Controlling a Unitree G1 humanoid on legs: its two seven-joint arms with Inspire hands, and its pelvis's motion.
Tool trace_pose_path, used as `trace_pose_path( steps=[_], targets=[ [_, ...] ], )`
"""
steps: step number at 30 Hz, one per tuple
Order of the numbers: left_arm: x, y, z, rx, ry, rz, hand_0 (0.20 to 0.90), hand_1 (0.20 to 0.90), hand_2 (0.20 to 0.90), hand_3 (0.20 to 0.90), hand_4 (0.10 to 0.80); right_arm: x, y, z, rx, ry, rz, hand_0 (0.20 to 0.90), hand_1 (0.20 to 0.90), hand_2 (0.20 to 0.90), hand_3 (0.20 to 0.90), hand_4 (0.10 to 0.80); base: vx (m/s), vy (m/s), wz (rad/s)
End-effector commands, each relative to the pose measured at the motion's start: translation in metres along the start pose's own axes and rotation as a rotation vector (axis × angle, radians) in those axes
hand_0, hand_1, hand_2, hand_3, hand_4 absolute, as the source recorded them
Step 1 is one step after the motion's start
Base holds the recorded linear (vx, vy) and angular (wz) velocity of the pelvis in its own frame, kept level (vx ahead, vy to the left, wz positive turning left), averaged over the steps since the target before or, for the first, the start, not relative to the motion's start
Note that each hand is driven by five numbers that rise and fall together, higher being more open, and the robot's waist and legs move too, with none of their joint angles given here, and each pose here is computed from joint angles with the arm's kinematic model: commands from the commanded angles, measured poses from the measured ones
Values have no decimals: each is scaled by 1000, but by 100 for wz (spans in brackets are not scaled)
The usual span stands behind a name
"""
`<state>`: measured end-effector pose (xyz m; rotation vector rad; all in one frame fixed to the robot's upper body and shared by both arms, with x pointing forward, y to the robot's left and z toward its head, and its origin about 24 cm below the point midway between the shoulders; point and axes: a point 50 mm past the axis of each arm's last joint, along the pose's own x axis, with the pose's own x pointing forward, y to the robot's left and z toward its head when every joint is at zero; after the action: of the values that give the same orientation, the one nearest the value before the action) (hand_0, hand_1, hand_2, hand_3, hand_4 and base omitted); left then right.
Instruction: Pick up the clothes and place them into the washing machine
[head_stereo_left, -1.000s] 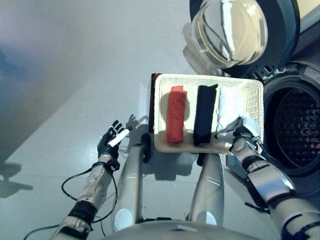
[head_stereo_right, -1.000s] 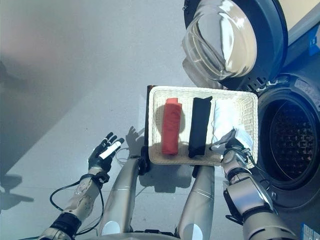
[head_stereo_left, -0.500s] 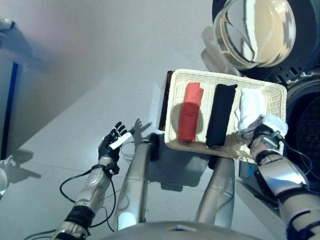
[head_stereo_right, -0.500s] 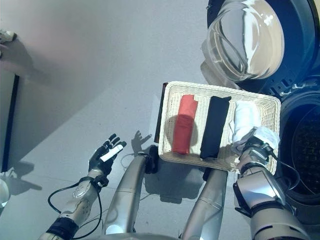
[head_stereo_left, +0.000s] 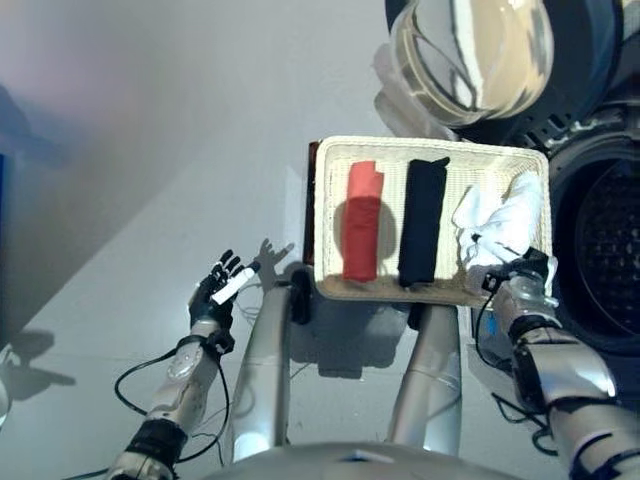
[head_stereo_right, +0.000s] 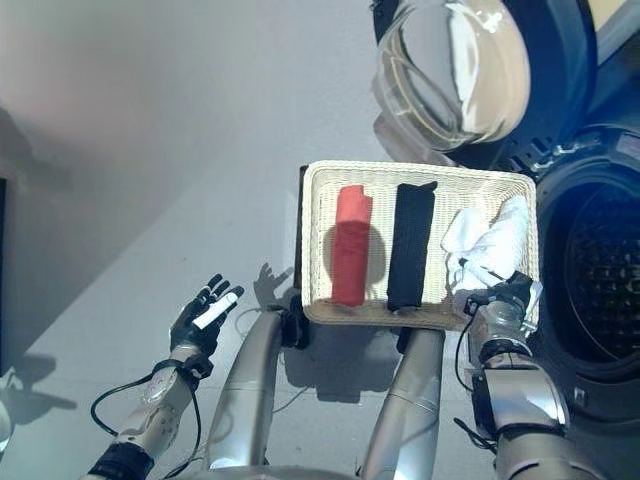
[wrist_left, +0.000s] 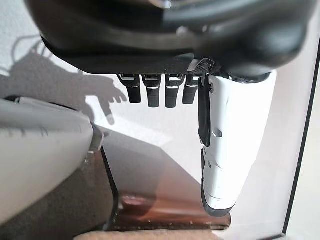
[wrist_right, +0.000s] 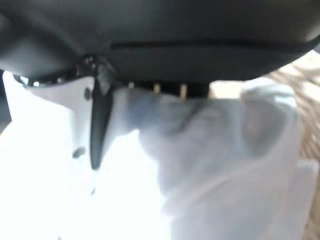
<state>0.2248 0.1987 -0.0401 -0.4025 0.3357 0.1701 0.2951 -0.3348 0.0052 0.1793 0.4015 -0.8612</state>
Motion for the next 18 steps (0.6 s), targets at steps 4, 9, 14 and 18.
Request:
trace_pose_path(
  steps=[4,9,14,18],
  targets=[
    [-1,13,34,-64,-175,50,900,900,900,900,800,4,-27,34,634,-152,-62,200,200,200,200,300,9,-40,-7],
    [0,8,28,-107,-153,60,900,900,900,900,800,0,-24,55,1134,-206,-97,200,200,200,200,300,31,-29,-8],
    [0,3,24,-120,-124,45,900,900,900,900,800,1,-41,89,1398,-270,-177,200,200,200,200,300,26,-8,-6],
    [0,0,23,-104,-112,33,900,900,900,900,800,3,-77,111,1627,-340,-303,200,200,200,200,300,59,-19,-8]
  ],
)
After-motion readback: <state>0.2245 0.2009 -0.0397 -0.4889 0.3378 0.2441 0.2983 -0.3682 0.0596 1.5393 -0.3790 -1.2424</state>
